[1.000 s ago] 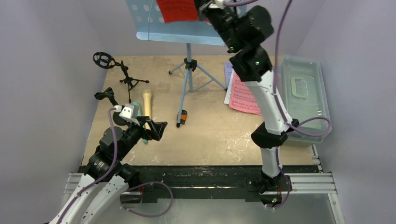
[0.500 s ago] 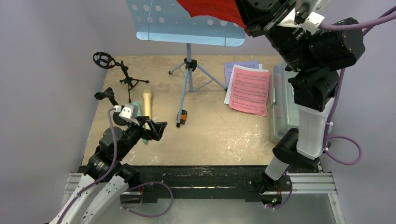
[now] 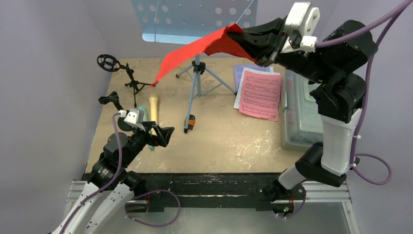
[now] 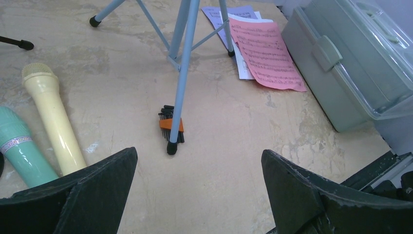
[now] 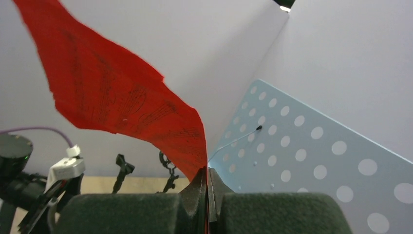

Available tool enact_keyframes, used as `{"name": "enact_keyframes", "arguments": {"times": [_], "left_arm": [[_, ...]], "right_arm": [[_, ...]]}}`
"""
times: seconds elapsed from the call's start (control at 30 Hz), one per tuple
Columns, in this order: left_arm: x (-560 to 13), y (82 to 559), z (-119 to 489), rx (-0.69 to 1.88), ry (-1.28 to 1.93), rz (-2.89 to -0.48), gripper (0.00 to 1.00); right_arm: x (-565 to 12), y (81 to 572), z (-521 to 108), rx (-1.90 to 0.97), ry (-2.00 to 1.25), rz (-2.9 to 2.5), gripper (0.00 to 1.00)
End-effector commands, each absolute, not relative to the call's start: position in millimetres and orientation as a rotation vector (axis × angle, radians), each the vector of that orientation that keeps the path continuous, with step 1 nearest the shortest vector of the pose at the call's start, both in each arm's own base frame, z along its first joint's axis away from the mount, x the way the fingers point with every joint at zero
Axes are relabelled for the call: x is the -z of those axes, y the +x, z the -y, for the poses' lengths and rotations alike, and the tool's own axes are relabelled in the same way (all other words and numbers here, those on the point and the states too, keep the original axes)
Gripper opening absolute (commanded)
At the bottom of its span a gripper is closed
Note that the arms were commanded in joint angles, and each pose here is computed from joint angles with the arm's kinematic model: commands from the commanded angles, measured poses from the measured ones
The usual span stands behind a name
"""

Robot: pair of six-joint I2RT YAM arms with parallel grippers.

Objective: Pack up the instrument practice props
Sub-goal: Pick up the sheet music from the music stand, then place the sheet music at the center of the board.

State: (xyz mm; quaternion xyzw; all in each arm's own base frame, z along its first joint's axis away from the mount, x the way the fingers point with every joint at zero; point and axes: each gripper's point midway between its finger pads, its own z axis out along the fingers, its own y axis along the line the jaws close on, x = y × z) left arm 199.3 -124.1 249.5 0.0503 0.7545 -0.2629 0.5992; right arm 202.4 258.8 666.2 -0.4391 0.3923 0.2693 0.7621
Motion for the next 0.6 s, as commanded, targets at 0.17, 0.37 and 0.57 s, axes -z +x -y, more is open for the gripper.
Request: {"name": "enact_keyframes", "arguments": {"times": [0.17,0.37,0.57], "left_arm": [[-257.8,201.0,124.8,0.619,0.12,-1.706,0.99],[-257.8,201.2,125.1,0.619,0.122,-1.706,0.99],[-257.9,201.4,125.9,0.621,0.126,-1.706,0.99]], "right_arm": [[-636.5,162.7,-250.8,-0.681,-1.153,-0.82,0.0],[-611.8,147.3,-246.7,-0.751,-1.257,-0.827,0.0],[-588.1,133.0,-238.8,-0.824,-1.328,-0.849,0.0]]}}
